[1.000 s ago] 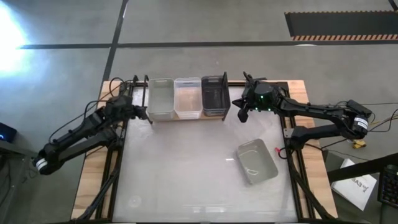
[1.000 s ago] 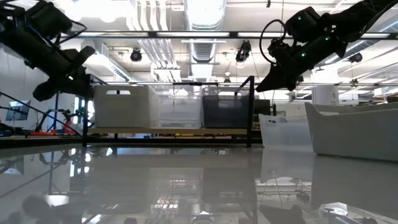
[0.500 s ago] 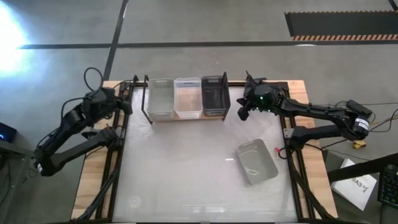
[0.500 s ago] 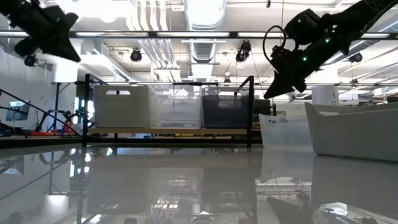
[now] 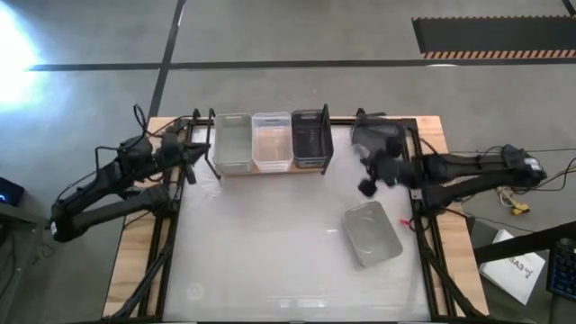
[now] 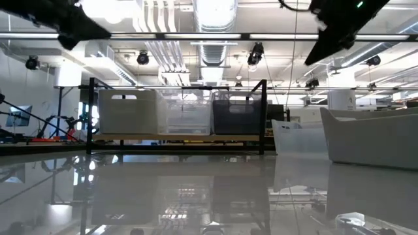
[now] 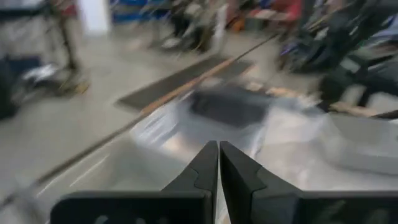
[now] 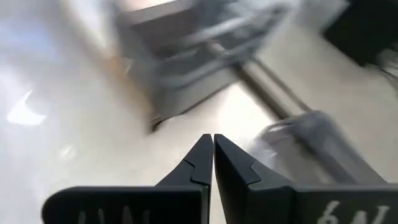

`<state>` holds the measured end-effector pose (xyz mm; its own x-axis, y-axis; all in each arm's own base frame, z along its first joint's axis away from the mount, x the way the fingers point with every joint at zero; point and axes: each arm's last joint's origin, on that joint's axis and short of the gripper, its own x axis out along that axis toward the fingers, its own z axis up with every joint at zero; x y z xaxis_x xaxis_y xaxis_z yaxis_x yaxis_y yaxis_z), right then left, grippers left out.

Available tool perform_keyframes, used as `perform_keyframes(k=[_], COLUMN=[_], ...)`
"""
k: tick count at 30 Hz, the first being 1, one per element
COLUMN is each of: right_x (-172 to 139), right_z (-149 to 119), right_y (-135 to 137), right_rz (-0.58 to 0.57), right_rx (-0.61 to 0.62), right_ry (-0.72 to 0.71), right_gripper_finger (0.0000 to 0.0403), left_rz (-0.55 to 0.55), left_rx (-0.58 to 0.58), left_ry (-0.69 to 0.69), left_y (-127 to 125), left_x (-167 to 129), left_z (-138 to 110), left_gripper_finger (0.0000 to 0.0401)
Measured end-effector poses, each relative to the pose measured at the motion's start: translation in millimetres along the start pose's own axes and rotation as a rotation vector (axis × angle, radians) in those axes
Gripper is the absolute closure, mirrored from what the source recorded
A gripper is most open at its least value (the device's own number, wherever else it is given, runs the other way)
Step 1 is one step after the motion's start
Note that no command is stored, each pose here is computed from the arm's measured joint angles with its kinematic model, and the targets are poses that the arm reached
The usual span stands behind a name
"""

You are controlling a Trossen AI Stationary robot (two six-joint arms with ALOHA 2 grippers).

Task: Stack baskets on shelf by color
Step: Stack the gray bin on top of the other gray bin on the shelf

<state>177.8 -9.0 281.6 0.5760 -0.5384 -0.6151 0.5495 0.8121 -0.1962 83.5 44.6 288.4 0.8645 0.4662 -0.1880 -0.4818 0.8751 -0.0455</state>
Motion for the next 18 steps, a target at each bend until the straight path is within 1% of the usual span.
perform_keyframes(k=[3,6,8,10,12,15,18], right_x=[-22,-47,-65,-83,-99,-117,-124], right_z=[-5,-14,-23,-32,-40,-53,-65], right_y=[28,59,78,95,111,134,155], right_rz=[0.114,0.234,0.308,0.383,0.462,0.558,0.572], right_rx=[-0.081,-0.204,-0.298,-0.352,-0.373,-0.411,-0.412], right_ry=[0.033,0.059,0.092,0.138,0.206,0.3,0.389], right_gripper_finger=[0.0394,0.0394,0.0394,0.0394,0.0394,0.0389,0.0368], left_rz=[-0.116,-0.177,-0.186,-0.198,-0.211,-0.177,-0.163], left_rx=[0.034,0.072,0.09,0.114,0.138,0.184,0.229], left_ry=[-0.062,-0.078,-0.06,-0.034,-0.019,0.022,0.078], left_y=[-12,-27,-38,-53,-69,-95,-121], left_x=[7,16,25,32,38,48,57], left_z=[-2,-7,-13,-17,-20,-23,-31], left_gripper_finger=[0.0401,0.0401,0.0401,0.0401,0.0401,0.0401,0.0401])
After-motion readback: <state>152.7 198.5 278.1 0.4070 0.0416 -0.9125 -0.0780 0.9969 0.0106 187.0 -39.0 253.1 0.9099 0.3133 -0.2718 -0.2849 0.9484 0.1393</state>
